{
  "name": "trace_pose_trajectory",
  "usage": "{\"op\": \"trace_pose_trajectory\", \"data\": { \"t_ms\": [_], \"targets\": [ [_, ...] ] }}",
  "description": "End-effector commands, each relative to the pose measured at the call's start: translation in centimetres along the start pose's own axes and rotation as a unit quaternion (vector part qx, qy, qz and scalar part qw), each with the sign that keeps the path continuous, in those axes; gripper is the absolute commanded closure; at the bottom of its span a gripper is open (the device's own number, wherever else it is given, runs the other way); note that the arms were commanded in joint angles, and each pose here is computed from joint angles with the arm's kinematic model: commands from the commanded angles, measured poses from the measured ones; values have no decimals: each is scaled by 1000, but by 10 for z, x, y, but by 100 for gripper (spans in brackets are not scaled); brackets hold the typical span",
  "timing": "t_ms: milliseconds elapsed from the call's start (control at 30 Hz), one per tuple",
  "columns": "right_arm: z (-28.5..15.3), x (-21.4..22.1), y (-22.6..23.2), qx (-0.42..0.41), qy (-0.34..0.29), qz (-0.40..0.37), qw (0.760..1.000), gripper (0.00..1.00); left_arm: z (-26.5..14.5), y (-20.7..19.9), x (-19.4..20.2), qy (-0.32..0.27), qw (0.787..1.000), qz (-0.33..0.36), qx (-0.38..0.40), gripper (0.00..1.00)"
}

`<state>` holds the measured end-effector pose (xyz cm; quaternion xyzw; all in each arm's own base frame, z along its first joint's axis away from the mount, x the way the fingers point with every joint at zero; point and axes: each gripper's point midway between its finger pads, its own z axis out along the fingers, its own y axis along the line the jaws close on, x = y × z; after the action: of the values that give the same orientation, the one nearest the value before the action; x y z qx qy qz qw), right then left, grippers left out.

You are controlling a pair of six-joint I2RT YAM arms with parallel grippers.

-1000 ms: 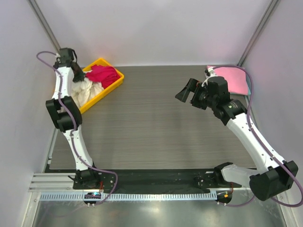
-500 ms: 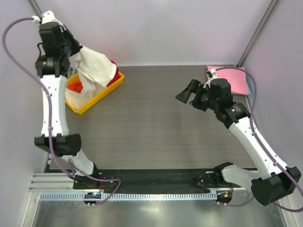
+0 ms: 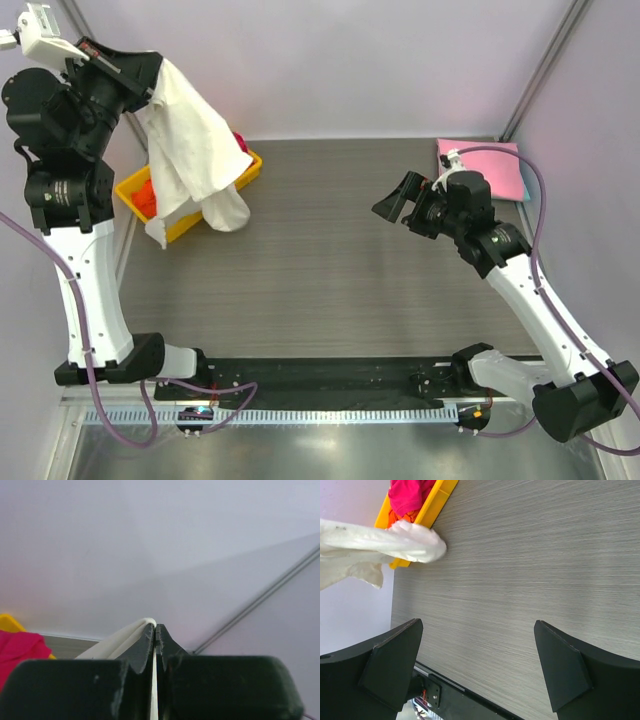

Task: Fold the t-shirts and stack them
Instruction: Move the tshirt to the center of the board

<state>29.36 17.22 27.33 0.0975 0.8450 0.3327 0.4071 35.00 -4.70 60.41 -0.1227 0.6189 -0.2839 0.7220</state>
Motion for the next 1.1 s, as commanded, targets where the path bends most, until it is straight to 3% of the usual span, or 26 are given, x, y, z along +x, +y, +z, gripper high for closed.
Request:
{"op": "trace_pose_trajectory", "data": {
  "t_ms": [0, 267, 600, 733, 867, 900, 1067],
  "targets": [
    [-8, -7, 11, -24, -17, -6, 1000, 0, -28, -70, -34, -38, 989, -37, 135, 100],
    [-19, -6, 11, -22, -24, -8, 999, 0, -54, -117, -42, -25, 964, -117, 236, 100],
    [-25, -1, 9, -23, -21, -6, 1000, 0, -89, -144, -78, -81, 949, -135, 273, 100],
    [-29, 0, 9, -25, -24, -9, 999, 1, -78, -134, -62, -54, 951, -157, 261, 100],
    [-26, 6, 4, -20, -15, -9, 1000, 0, -40, -73, 18, 28, 963, -195, 181, 100],
    [-24, 10, 0, -15, -10, -7, 1000, 0, -23, -41, 75, 83, 962, -220, 137, 100],
    [-7, 29, -22, 16, 21, 2, 1000, 0, -22, 43, 218, 219, 940, -261, 27, 100]
  ]
}}
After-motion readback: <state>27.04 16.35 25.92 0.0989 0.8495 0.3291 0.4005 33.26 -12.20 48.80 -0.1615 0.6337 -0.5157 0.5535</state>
